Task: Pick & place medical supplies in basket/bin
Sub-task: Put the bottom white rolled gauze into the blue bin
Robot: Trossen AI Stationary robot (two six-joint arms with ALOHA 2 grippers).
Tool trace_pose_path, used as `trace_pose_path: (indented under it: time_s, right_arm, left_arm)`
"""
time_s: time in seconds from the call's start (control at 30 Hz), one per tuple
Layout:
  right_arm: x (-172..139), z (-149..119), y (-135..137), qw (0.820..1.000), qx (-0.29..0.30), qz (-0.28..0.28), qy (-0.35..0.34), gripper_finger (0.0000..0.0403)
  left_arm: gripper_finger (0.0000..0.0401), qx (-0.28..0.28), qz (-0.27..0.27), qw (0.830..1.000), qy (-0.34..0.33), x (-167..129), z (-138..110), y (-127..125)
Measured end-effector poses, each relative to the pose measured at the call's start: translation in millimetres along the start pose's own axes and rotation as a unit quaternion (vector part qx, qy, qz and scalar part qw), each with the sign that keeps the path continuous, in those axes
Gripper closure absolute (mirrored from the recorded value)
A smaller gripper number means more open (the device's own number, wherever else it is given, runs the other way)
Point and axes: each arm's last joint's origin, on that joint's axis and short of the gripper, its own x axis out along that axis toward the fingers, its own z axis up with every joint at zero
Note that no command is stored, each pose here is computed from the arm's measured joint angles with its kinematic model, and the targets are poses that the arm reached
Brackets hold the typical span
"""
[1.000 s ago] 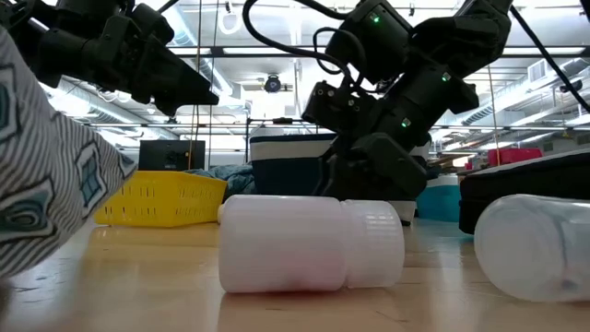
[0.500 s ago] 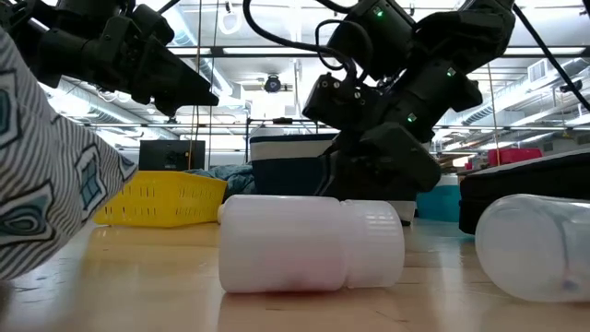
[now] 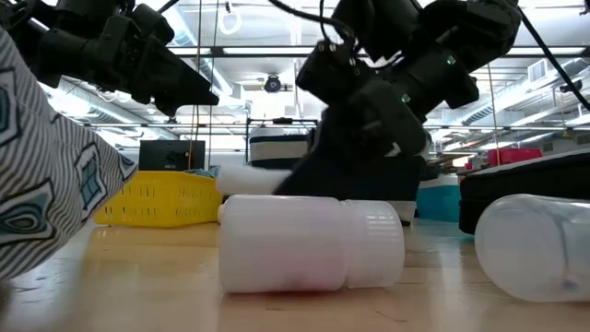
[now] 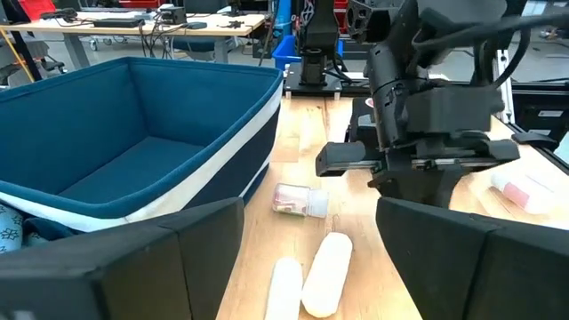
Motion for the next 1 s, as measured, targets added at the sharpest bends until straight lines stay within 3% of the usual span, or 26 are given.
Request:
trace_pose_path:
  time_s: [0.17, 0.33, 0.57, 0.73, 0.87, 1.0]
  right_arm:
    - [-1, 13, 3, 0.997, -0.009, 0.032, -0.069, 0.0365]
    - [-6, 32, 6, 0.982, -0.036, 0.069, -0.173, 0.0365]
    - [-21, 57, 8, 0.926, -0.104, 0.161, -0.324, 0.0365]
    - [-26, 59, 9, 0.898, -0.117, 0.257, -0.336, 0.0365]
    - [-25, 52, 9, 0.904, -0.105, 0.262, -0.322, 0.0365]
    - [-26, 29, 3, 0.928, -0.074, 0.17, -0.323, 0.0365]
  left_arm:
    - [0.0141, 0.0, 0.0, 1.0, 0.0, 0, 0, 0]
    - [0.0141, 0.0, 0.0, 1.0, 0.0, 0, 0, 0]
    - [0.0141, 0.0, 0.0, 1.0, 0.001, 0, 0, 0]
    - [0.0141, -0.002, 0.0, 1.0, 0.001, 0, 0, 0]
    - [0.0141, -0.005, 0.0, 1.0, 0.001, 0, 0, 0]
    - [0.0141, -0.008, 0.0, 1.0, 0.0, 0, 0, 0]
